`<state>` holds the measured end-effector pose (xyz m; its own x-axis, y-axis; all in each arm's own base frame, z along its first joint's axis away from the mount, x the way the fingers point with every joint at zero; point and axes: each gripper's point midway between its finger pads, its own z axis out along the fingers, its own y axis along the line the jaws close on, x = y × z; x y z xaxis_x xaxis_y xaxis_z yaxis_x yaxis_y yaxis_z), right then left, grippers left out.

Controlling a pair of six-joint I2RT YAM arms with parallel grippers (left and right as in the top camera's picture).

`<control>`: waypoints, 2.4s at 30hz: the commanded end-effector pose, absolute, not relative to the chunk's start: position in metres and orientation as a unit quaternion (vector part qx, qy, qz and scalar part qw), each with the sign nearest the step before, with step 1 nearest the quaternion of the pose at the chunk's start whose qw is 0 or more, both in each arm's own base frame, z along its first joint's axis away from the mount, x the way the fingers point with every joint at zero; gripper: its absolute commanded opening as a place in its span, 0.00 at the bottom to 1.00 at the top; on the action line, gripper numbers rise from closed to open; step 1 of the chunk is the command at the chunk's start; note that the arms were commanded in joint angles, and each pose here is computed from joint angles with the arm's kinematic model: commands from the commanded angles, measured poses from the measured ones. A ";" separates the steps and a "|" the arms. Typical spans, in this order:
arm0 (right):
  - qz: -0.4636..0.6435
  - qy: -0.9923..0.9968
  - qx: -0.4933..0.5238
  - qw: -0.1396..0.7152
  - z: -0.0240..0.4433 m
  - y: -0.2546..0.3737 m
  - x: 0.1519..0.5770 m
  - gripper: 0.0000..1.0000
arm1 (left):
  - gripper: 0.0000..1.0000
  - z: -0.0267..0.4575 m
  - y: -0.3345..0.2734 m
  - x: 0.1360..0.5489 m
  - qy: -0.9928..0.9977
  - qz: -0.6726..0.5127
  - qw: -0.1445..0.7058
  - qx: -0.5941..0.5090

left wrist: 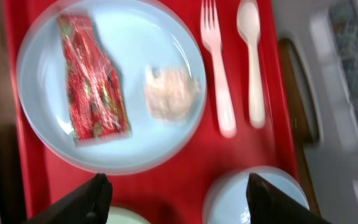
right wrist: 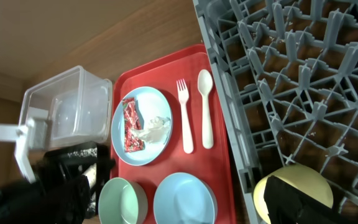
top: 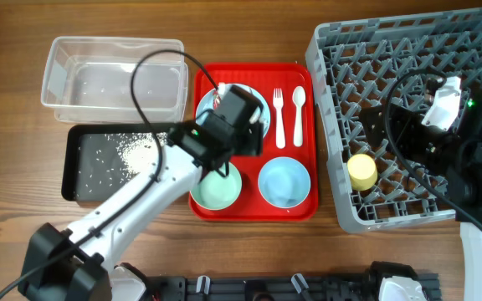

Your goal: Sort waste into correct bins and load items into the dishwasher rack

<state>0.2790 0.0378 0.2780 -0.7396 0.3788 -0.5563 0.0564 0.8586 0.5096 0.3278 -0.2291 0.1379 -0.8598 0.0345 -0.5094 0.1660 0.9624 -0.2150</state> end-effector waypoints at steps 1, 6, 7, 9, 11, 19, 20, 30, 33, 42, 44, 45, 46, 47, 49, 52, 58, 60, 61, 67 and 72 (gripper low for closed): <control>0.244 0.901 0.118 0.339 0.280 0.040 0.282 0.91 | 0.72 0.097 -0.200 0.376 0.959 -0.073 0.270 0.034; 0.243 0.905 0.120 0.328 0.275 0.040 0.282 0.91 | 0.72 0.031 -0.193 0.397 0.970 -0.064 0.232 0.027; 0.243 0.905 0.120 0.327 0.275 0.040 0.282 0.91 | 0.72 0.023 -0.192 0.397 0.972 -0.059 0.225 0.027; 0.244 0.905 0.122 0.326 0.274 0.040 0.283 0.91 | 0.72 0.012 -0.190 0.397 0.974 -0.053 0.219 0.027; 0.244 0.906 0.123 0.324 0.273 0.040 0.284 0.91 | 0.64 0.003 -0.191 0.398 0.975 -0.051 0.215 0.027; 0.244 0.907 0.123 0.322 0.272 0.040 0.283 0.91 | 0.04 0.037 -0.193 0.401 0.970 -0.061 0.234 0.024; 0.244 0.907 0.123 0.321 0.272 0.040 0.283 0.91 | 0.04 0.053 -0.194 0.403 0.967 -0.066 0.244 0.023; 0.244 0.907 0.124 0.321 0.272 0.040 0.283 0.91 | 0.04 0.164 -0.068 0.447 0.922 0.053 0.374 -0.082; 0.244 0.907 0.124 0.320 0.271 0.040 0.283 0.91 | 0.08 0.146 -0.028 0.468 0.917 0.057 0.372 -0.127; 0.244 0.908 0.124 0.318 0.271 0.040 0.282 0.91 | 0.89 0.179 -0.104 0.455 0.932 -0.046 0.357 -0.027; 0.244 0.908 0.125 0.317 0.270 0.040 0.282 0.92 | 0.73 0.165 -0.146 0.435 0.943 -0.065 0.327 -0.007; 0.244 0.908 0.125 0.317 0.270 0.040 0.282 0.91 | 0.70 0.157 -0.163 0.428 0.947 -0.073 0.313 -0.005; 0.244 0.908 0.125 0.317 0.270 0.040 0.282 0.91 | 0.70 0.146 -0.185 0.419 0.952 -0.080 0.297 0.009; 0.244 0.908 0.125 0.317 0.270 0.040 0.282 0.92 | 0.70 0.134 -0.203 0.411 0.955 -0.083 0.283 0.021; 0.243 0.909 0.125 0.316 0.270 0.040 0.281 0.92 | 0.71 0.103 -0.238 0.394 0.964 -0.085 0.249 0.041; 0.243 0.909 0.125 0.314 0.269 0.040 0.281 0.92 | 0.71 0.060 -0.264 0.373 0.976 -0.088 0.196 0.043; 0.243 0.910 0.126 0.312 0.269 0.041 0.280 0.92 | 0.51 0.009 -0.271 0.357 0.987 -0.086 0.129 0.038; 0.243 0.910 0.126 0.312 0.269 0.041 0.280 0.92 | 0.10 0.012 -0.268 0.362 0.987 -0.088 0.134 0.032; 0.243 0.910 0.126 0.312 0.269 0.041 0.280 0.91 | 0.04 0.016 -0.267 0.365 0.986 -0.090 0.138 0.029; 0.243 0.910 0.126 0.312 0.269 0.041 0.280 0.92 | 0.04 0.086 -0.259 0.379 0.972 -0.130 0.196 0.012; 0.243 0.910 0.125 0.312 0.269 0.041 0.280 0.92 | 0.04 0.097 -0.264 0.374 0.970 -0.146 0.196 0.018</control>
